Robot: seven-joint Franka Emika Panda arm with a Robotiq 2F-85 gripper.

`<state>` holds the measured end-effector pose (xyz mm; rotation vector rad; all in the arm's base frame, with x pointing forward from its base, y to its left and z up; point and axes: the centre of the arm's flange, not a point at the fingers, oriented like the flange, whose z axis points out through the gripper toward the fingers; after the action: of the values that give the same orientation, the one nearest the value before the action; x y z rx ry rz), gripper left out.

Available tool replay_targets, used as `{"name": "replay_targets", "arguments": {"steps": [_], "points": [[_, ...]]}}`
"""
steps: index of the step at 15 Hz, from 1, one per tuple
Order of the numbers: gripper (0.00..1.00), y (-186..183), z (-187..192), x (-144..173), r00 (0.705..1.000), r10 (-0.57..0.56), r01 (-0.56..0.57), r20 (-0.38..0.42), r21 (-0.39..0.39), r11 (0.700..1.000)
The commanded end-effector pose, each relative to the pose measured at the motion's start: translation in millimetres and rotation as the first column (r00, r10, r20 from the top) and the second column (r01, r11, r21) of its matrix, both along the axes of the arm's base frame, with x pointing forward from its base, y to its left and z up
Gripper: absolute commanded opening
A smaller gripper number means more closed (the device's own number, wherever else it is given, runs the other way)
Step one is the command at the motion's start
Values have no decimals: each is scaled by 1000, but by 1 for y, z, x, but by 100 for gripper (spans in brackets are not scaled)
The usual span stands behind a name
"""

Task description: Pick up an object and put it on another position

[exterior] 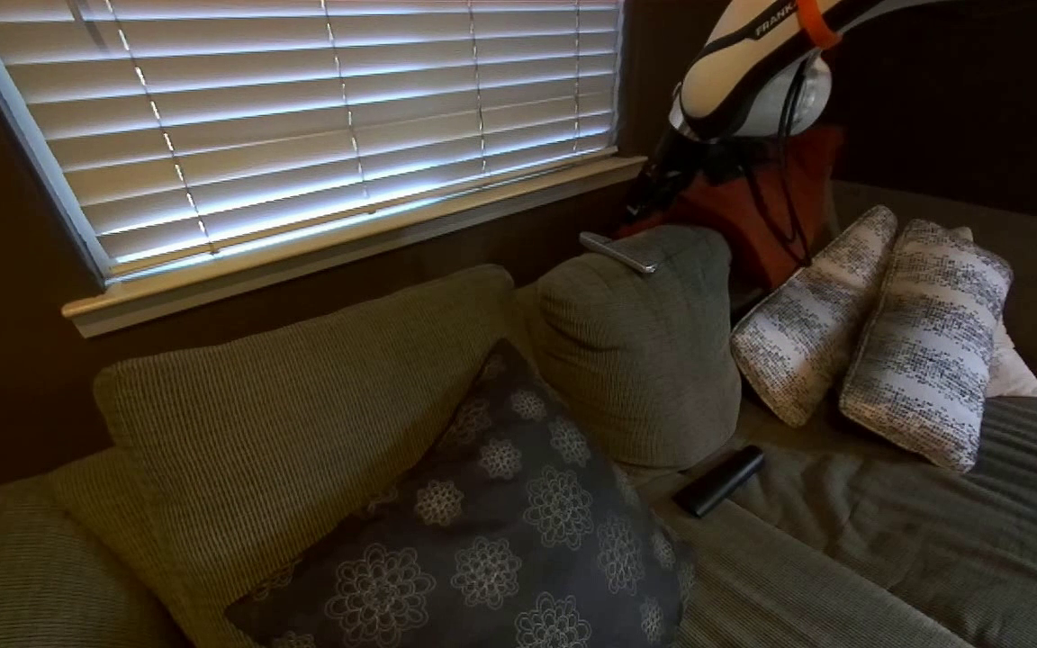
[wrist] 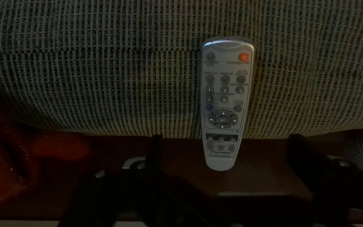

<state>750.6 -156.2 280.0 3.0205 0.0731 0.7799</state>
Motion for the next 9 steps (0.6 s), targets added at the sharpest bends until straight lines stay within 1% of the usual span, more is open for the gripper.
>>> {"name": "replay_targets", "arguments": {"steps": [1,4,6,7,9], "points": [[100,16,13,-79,999,-17,16,52,9,1000],[100,21,21,-100,995,-30,30,95,2,1000],[100,27,30,-116,994,-42,43,105,1,999],[100,28,33,-125,995,-46,47,93,-6,999],[100,32,43,-138,993,-103,104,54,-11,995]]}}
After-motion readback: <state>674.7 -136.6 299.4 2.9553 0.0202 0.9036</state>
